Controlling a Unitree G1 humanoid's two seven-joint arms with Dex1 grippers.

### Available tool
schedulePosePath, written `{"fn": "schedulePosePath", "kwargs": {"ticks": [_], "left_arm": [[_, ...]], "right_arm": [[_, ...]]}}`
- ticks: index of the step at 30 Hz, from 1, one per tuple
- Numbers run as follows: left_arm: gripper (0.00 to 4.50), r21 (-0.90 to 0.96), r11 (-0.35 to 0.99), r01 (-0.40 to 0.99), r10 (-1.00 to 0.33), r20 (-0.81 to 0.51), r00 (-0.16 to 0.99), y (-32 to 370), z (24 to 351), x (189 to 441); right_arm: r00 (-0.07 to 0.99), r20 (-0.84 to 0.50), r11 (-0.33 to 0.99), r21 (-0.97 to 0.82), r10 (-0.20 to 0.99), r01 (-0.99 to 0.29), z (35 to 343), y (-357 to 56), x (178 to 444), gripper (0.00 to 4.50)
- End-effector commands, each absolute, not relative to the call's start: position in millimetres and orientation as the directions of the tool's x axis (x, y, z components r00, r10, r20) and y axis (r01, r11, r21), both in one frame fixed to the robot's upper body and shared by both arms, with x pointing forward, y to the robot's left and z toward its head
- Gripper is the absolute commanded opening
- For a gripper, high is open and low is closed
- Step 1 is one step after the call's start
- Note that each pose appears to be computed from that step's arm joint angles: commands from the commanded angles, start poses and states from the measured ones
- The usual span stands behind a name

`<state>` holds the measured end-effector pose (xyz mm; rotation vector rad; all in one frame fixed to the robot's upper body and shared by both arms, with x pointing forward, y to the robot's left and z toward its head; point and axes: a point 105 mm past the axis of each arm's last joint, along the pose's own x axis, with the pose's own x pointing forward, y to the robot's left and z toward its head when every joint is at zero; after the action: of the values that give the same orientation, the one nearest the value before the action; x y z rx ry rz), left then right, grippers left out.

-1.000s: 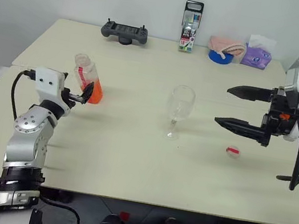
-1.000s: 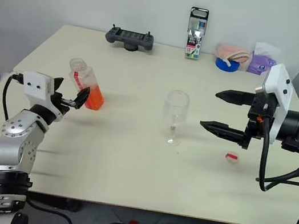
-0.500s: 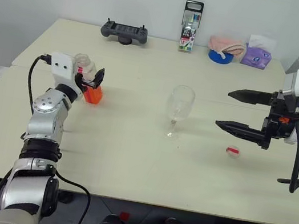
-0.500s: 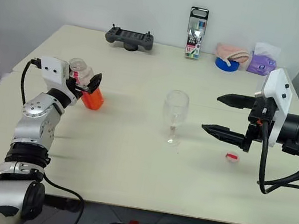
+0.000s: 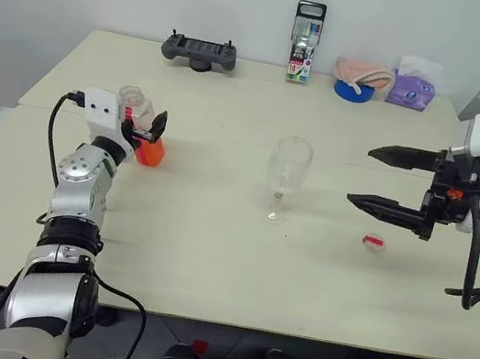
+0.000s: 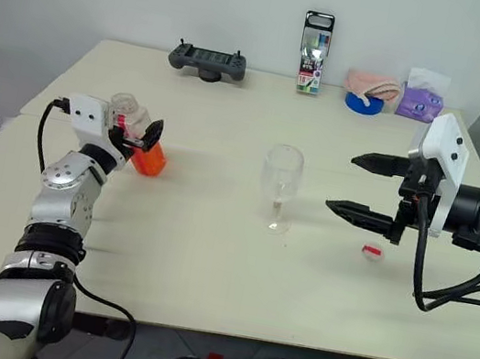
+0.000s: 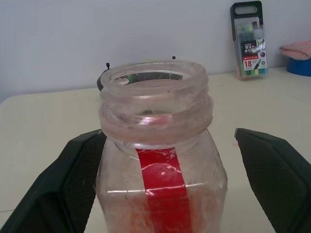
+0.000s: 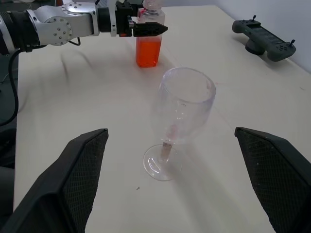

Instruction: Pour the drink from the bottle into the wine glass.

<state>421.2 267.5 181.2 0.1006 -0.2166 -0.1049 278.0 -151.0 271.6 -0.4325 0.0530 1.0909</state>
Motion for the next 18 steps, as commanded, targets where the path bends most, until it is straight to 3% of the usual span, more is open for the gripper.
{"fn": "schedulePosePath", "kwargs": {"ticks": [1, 8, 13, 18], "left_arm": [[4.10, 0.119, 0.989, 0.091, -0.121, 0.277, 0.953, 267.8, 201.1, 421.7], [2.10, 0.106, 0.990, 0.088, -0.114, 0.280, 0.953, 269.2, 201.3, 424.6], [1.99, 0.132, 0.983, 0.127, -0.162, 0.297, 0.941, 264.0, 212.6, 426.2], [1.95, 0.318, 0.884, 0.342, -0.438, 0.307, 0.845, 212.6, 243.0, 418.6]], "right_arm": [[0.468, -0.244, 0.368, -0.363, 0.849, -0.856, 281.3, -146.6, 273.0, 4.50], [0.473, -0.248, 0.372, -0.362, 0.845, -0.855, 279.2, -146.5, 273.8, 4.50], [0.506, -0.239, 0.408, -0.360, 0.829, -0.839, 276.0, -148.0, 275.7, 4.50], [0.609, -0.149, 0.557, -0.282, 0.779, -0.781, 267.1, -149.8, 280.6, 4.50]]}}
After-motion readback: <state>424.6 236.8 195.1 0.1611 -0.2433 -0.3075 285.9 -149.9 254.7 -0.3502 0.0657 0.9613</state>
